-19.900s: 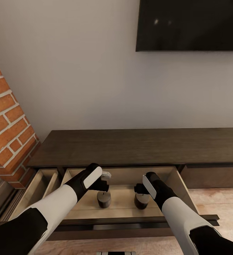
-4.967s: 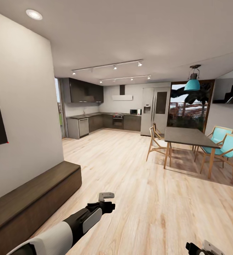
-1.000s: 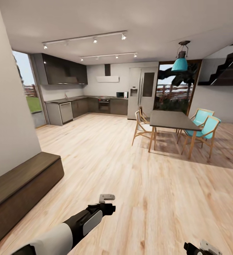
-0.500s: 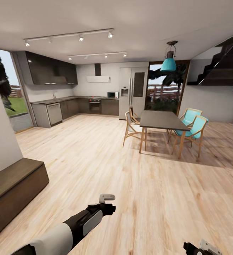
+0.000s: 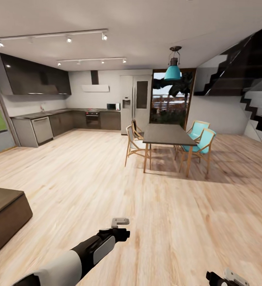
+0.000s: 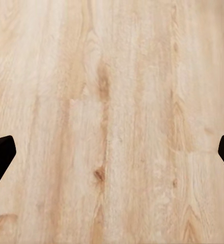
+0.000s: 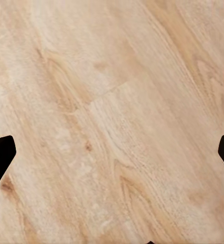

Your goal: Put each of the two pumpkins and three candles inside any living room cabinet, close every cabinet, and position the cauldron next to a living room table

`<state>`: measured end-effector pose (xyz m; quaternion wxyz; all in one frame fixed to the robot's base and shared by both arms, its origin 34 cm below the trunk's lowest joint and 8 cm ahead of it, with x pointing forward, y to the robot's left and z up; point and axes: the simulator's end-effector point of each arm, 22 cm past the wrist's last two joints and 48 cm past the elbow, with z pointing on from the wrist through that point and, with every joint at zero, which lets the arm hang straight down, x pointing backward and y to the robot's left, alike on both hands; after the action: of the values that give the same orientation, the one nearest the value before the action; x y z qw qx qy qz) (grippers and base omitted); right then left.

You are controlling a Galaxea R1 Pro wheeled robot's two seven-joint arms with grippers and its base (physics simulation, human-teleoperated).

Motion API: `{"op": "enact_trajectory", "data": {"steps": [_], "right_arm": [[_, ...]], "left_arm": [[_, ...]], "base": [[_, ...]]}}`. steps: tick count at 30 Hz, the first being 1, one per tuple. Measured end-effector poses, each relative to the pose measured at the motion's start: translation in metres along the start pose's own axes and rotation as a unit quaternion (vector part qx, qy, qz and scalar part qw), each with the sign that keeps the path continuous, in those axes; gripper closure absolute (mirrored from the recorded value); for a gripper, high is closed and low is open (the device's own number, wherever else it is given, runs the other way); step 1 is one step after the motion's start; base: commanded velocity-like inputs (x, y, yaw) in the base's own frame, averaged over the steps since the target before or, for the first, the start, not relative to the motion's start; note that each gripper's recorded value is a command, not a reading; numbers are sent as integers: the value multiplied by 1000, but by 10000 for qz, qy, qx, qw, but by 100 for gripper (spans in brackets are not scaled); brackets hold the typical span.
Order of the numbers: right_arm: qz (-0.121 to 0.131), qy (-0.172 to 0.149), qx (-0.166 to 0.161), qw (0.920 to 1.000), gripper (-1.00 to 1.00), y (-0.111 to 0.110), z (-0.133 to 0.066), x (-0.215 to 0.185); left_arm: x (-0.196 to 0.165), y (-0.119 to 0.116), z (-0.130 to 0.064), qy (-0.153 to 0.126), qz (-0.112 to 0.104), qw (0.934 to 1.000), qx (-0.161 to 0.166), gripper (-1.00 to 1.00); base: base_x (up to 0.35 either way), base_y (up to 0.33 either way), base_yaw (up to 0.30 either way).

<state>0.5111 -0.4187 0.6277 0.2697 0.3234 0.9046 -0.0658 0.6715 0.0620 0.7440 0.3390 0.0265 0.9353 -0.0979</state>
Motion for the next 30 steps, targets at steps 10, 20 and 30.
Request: {"op": "enact_trajectory", "data": {"steps": [10, 20, 30], "right_arm": [[8, 27, -50, 10000, -100, 1, 1, 1], [-5, 95, -358, 9993, -100, 12, 3, 5], [-23, 144, -345, 9993, -100, 11, 4, 9]], "left_arm": [[-2, 1, 1, -67, -25, 10000, -8, -100], [1, 2, 4, -45, -48, 10000, -5, -100], [5, 2, 7, -1, -57, 10000, -5, -100]], "base": [[15, 1, -272], [4, 235, -239], [159, 258, -237]]}}
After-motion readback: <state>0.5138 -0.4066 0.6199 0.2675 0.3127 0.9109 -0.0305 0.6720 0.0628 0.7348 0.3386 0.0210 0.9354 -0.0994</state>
